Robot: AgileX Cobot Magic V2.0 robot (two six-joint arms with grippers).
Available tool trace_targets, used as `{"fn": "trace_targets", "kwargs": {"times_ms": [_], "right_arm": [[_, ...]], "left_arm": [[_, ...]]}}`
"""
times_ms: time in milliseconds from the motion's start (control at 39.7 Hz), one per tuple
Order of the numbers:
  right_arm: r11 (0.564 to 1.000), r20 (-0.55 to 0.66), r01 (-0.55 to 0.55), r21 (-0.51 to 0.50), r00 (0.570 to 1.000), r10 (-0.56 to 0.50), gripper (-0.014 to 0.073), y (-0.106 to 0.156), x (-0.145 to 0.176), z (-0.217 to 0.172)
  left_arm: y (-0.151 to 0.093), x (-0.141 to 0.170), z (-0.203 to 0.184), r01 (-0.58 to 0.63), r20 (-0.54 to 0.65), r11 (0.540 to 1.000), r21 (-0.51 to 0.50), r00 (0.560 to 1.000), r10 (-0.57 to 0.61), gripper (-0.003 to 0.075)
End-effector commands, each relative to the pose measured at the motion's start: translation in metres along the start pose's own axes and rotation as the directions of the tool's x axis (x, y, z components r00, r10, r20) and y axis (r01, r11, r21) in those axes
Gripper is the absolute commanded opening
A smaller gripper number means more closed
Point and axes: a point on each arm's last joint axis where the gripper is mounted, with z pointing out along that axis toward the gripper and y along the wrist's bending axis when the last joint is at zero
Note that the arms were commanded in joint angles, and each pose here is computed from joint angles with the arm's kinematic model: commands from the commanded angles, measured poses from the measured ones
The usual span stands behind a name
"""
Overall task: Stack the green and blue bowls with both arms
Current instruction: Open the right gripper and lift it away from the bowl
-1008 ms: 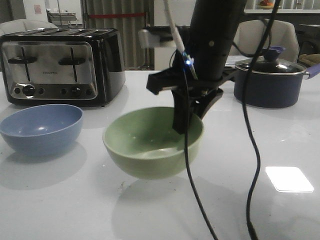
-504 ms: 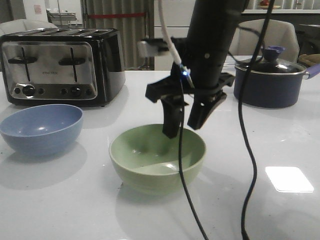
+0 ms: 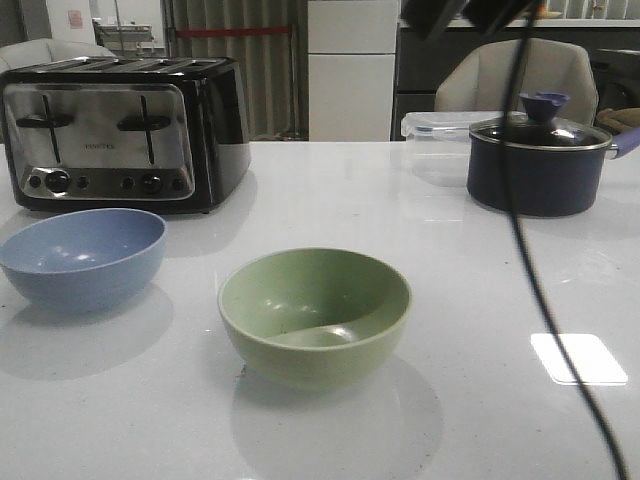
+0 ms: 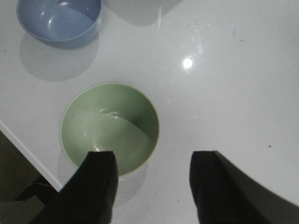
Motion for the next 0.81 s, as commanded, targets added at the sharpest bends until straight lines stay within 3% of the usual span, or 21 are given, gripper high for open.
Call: {"fn": "trace_targets", "kwargs": {"times_ms": [0,277,529,782], "right_arm": [[1.0,0.165,0.014,0.021,0.986,-0.017,0.0462,0.005,0.012,-0.039],[1.0,0.181,0.015,0.024,0.983,-0.019,0.0462,0.015,0.079,-0.065],[1.0,0.19,0.016,0.025,0.982,-0.021,0.0462,0.017,0.098,-0.07],[1.0,0.16,0.016,0.016,0.987,-0.018,0.0462,0.018,0.101,-0.07]], "left_arm": [[-0.002,-0.015,-0.007,-0.001,0.105,1.0,0.011,0.995,0.0,0.0581],[-0.002,-0.015,-0.007,-0.001,0.105,1.0,0.011,0.995,0.0,0.0581],[-0.001,-0.016,-0.002,-0.007,0.085,1.0,0.003,0.996,0.007,0.0581],[0.006,-0.037,0.029,-0.059,-0.141,0.997,-0.049,0.989,0.051,0.0581]]}}
